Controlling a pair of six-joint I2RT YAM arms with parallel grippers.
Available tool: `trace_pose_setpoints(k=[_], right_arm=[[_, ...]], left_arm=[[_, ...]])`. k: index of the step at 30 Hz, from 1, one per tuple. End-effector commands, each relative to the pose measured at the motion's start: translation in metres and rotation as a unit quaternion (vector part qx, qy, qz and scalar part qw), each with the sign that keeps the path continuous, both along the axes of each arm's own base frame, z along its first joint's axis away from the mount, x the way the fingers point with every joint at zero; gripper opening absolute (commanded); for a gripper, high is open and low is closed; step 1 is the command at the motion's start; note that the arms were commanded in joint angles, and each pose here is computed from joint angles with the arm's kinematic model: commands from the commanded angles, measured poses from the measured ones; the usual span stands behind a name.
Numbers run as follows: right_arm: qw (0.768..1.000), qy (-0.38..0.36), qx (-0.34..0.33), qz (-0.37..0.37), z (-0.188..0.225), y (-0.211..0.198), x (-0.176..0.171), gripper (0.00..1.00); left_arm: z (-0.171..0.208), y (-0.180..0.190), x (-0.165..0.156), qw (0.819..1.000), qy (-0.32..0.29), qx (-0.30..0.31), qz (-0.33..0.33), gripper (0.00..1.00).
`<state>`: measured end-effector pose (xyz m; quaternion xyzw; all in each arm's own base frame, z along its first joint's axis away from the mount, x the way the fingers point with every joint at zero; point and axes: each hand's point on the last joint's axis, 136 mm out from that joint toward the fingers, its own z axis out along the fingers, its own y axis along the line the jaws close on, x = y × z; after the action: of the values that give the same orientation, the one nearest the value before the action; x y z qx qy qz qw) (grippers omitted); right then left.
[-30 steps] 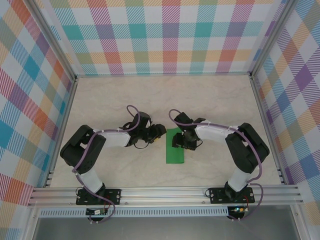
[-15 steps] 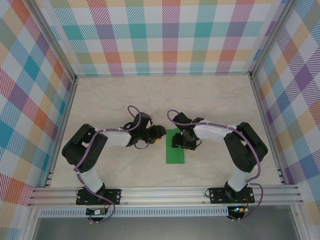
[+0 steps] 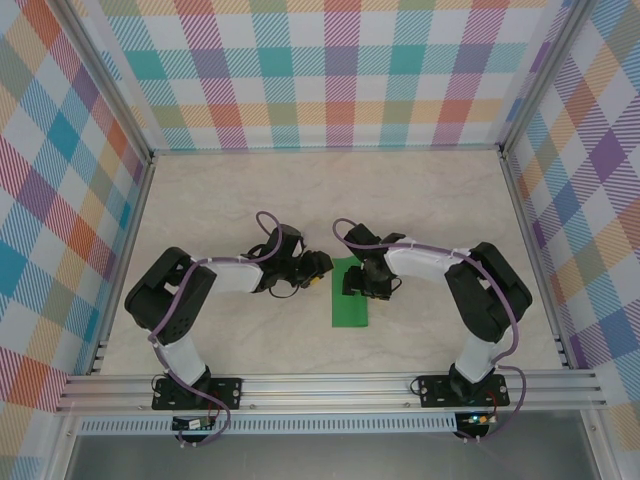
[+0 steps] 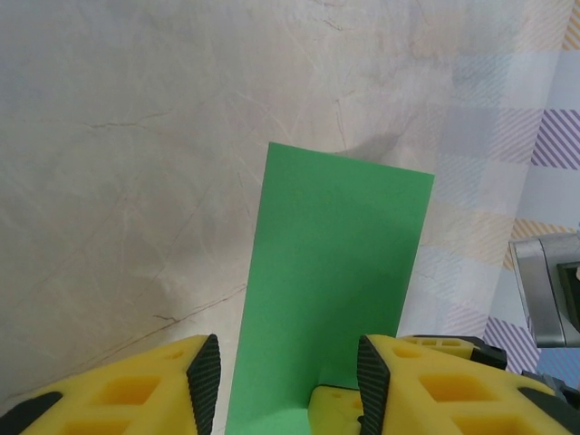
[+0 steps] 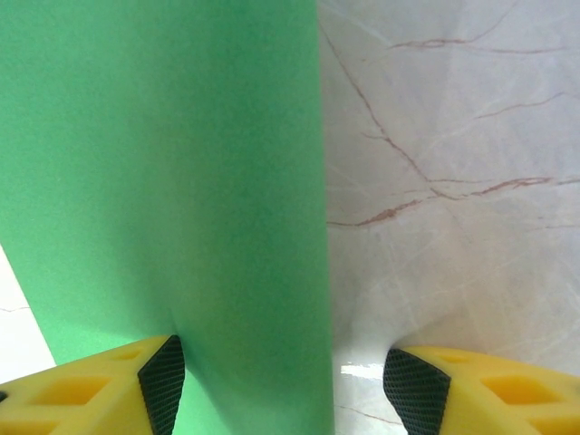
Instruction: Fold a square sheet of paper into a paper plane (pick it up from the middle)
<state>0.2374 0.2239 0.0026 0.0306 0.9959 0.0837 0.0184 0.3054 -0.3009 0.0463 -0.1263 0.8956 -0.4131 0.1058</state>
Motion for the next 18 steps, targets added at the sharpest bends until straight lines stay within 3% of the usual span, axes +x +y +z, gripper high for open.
trace_pose_setpoints(k=[1, 18], right_arm=[[0.997, 0.075, -0.017, 0.009, -0.073, -0.003, -0.034, 0.67], [0.996, 0.085, -0.024, 0.006, -0.077, -0.005, -0.037, 0.67]], left_arm=[[0.008, -0.015, 0.000, 0.999, -0.010, -0.024, -0.031, 0.44], [0.005, -0.027, -0.003, 0.997, 0.004, -0.039, -0.062, 0.29]])
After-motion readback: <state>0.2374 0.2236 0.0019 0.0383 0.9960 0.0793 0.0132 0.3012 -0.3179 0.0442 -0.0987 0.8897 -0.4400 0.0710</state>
